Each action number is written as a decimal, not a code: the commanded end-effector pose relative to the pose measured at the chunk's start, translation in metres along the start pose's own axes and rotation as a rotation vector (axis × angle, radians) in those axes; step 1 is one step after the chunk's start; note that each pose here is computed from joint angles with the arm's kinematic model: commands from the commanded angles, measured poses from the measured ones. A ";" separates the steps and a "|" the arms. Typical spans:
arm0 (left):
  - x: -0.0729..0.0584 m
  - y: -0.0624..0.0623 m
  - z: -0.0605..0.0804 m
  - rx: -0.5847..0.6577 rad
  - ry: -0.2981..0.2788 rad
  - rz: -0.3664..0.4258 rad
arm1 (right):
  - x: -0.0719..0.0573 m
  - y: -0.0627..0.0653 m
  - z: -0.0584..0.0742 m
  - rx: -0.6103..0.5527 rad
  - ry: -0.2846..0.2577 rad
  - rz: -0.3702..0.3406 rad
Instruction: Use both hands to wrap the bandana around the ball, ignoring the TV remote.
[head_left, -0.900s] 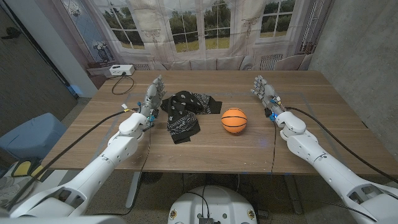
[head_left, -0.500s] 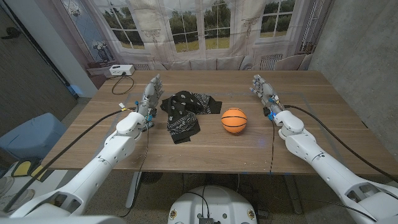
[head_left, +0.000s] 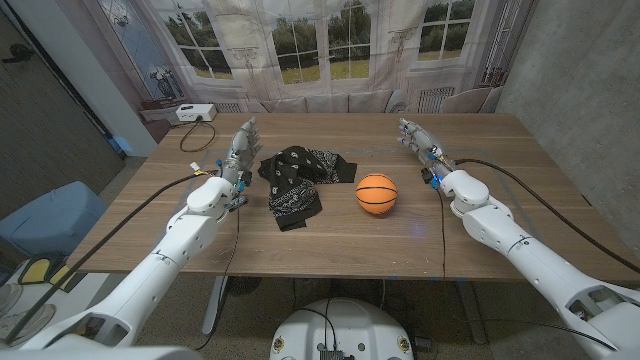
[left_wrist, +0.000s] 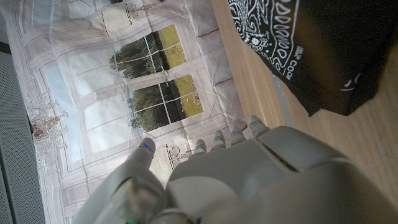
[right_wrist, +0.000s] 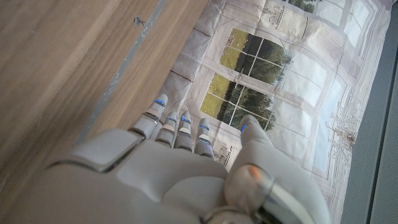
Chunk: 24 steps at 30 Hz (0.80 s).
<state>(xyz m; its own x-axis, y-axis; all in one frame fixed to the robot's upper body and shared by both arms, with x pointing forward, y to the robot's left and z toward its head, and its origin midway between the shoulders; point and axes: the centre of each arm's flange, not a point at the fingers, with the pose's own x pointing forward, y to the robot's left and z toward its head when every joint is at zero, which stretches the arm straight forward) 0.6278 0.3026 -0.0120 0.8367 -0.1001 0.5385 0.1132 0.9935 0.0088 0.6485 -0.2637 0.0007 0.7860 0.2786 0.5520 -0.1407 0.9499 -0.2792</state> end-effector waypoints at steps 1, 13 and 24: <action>-0.020 0.005 0.009 0.011 0.023 0.093 | 0.016 0.017 0.013 -0.128 0.017 0.102; -0.033 0.006 0.018 0.021 0.056 0.141 | 0.028 0.029 0.018 -0.250 0.043 0.175; -0.048 0.007 0.018 0.019 0.089 0.183 | 0.036 0.042 0.025 -0.382 0.103 0.188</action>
<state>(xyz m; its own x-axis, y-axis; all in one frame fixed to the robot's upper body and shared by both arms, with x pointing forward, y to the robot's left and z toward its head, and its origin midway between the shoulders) 0.5914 0.3129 -0.0167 0.8723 0.0363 0.4877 -0.0154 0.9988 -0.0469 0.6550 -0.2235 0.0220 0.7984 0.4126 0.4384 -0.1183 0.8215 -0.5578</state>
